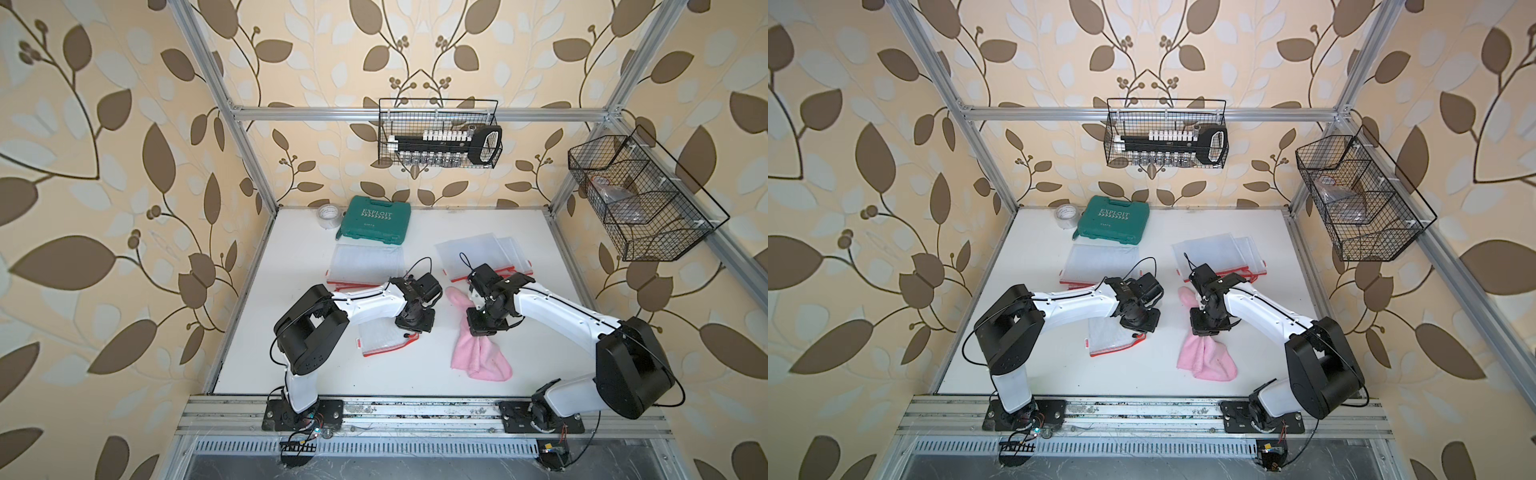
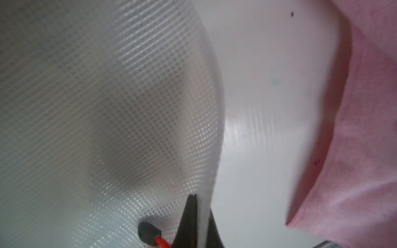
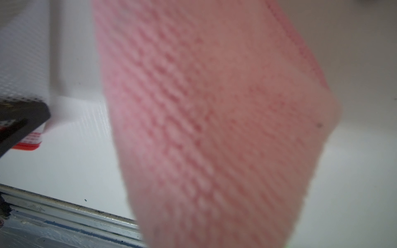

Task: Wipe the document bag
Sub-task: Adjust the document bag at the center of the board, then wipe the dirt from the document bag.

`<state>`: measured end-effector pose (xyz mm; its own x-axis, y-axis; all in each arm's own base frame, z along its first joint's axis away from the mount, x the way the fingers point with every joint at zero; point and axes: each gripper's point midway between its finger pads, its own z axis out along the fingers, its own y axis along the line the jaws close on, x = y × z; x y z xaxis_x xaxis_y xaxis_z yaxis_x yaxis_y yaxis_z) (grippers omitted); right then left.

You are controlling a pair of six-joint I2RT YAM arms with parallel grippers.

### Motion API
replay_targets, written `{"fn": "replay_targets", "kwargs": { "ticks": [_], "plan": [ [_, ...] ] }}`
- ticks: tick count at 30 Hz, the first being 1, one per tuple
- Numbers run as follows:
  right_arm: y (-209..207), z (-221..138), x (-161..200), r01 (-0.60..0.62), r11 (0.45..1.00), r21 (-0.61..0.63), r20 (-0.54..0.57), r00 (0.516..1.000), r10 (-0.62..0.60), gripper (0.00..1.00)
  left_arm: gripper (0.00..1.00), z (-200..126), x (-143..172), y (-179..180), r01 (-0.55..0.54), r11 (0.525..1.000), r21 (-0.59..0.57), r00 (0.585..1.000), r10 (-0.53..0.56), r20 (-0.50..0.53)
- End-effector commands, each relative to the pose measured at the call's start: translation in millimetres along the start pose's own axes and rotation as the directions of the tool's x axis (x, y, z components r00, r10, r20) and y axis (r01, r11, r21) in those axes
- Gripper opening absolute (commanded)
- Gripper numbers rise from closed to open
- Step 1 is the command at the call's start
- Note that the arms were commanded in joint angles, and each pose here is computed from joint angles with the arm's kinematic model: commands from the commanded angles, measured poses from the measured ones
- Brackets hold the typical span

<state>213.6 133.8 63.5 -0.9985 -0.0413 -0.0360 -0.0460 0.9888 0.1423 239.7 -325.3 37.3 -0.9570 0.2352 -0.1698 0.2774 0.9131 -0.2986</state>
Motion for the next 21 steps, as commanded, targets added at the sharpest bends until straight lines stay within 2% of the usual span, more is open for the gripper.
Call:
{"fn": "replay_targets", "kwargs": {
  "ticks": [1, 4, 6, 7, 10, 13, 17, 21],
  "plan": [
    [-4, -12, 3, 0.015, 1.0, 0.011, 0.015, 1.0, -0.015, 0.0, 0.0, 0, -16, -36, 0.005, 0.99, 0.142, 0.999, -0.011, 0.04],
    [-2, -18, 1, 0.021, 1.0, 0.006, 0.027, 0.999, -0.022, 0.0, 0.17, 4, -14, -39, 0.018, 0.986, 0.166, 0.999, -0.022, 0.026],
    [-1, -22, -1, 0.025, 1.0, 0.002, 0.034, 0.999, -0.025, 0.0, 0.34, 3, -13, -40, 0.019, 0.984, 0.176, 0.999, -0.024, 0.026],
    [1, -25, -2, 0.029, 1.0, -0.001, 0.039, 0.999, -0.029, 0.0, 0.38, 2, -13, -40, 0.022, 0.984, 0.179, 0.999, -0.028, 0.029],
    [7, -33, -7, 0.033, 0.999, -0.019, 0.05, 0.998, -0.032, 0.0, 0.45, -7, -15, -41, 0.021, 0.983, 0.184, 0.998, -0.031, 0.051],
    [19, -46, -16, 0.058, 0.997, -0.045, 0.079, 0.995, -0.054, 0.0, 0.47, -27, -20, -30, 0.039, 0.99, 0.137, 0.993, -0.054, 0.104],
    [46, -66, -30, 0.126, 0.991, -0.051, 0.12, 0.986, -0.119, 0.0, 0.5, -63, -27, 13, 0.18, 0.975, 0.126, 0.964, -0.201, 0.173],
    [75, -74, -44, 0.188, 0.981, -0.052, 0.14, 0.974, -0.179, 0.0, 0.58, -75, -20, 51, 0.293, 0.938, 0.186, 0.932, -0.324, 0.165]
  ]
}}
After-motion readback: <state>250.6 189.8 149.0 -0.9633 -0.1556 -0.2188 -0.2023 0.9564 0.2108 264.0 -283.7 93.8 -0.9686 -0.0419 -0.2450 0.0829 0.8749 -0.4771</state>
